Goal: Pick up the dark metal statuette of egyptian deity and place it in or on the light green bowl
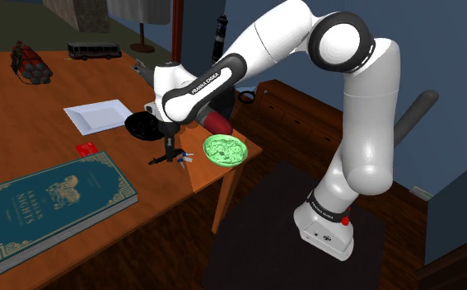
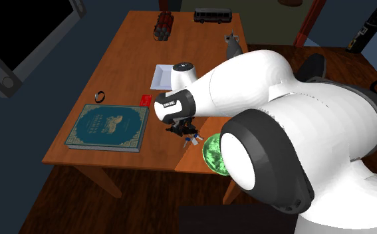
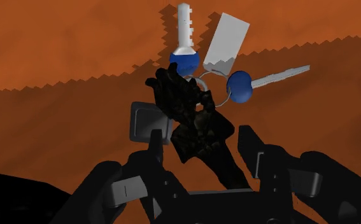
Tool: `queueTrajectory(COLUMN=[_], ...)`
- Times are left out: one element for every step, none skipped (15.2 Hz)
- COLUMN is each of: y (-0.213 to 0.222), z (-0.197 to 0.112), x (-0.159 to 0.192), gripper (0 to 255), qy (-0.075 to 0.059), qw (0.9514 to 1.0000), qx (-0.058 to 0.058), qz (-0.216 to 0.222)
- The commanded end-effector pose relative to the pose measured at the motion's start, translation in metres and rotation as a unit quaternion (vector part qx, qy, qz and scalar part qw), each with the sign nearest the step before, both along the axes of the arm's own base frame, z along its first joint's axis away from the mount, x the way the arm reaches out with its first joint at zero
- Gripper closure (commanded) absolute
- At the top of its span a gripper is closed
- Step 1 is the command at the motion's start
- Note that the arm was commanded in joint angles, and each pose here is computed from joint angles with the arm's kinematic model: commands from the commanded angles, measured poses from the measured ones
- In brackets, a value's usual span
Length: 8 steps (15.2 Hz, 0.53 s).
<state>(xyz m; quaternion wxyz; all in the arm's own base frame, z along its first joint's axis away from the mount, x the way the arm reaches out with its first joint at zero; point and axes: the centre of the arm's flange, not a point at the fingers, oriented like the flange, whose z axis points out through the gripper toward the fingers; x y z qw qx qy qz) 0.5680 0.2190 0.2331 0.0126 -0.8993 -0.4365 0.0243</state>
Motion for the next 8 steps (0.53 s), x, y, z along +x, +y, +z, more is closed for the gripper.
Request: queueTrajectory(y=[0.0000,0.0000,-0.0002,0.0004,0.0005,0.0006,0.0004,-0.0003], z=[0.0000,0.0000,0.0000,-0.0009,-0.0007,-0.0008,-0.0008,-0.0007], x=[0.0000,0.0000,-0.0001,0.0002,0.0009,0.0012,0.0010,0.0010], gripper=[255,255,255,255,255,255,255,255], qy=[0.000,0.000,0.000,0.000,0.000,0.000,0.000,0.000], qw=[1.0000,1.0000,1.0000,1.0000,1.0000,1.0000,1.0000,1.0000], qx=[0.000,0.000,0.000,0.000,0.000,0.000,0.000,0.000], qz=[0.000,0.000,0.000,0.000,0.000,0.000,0.000,0.000])
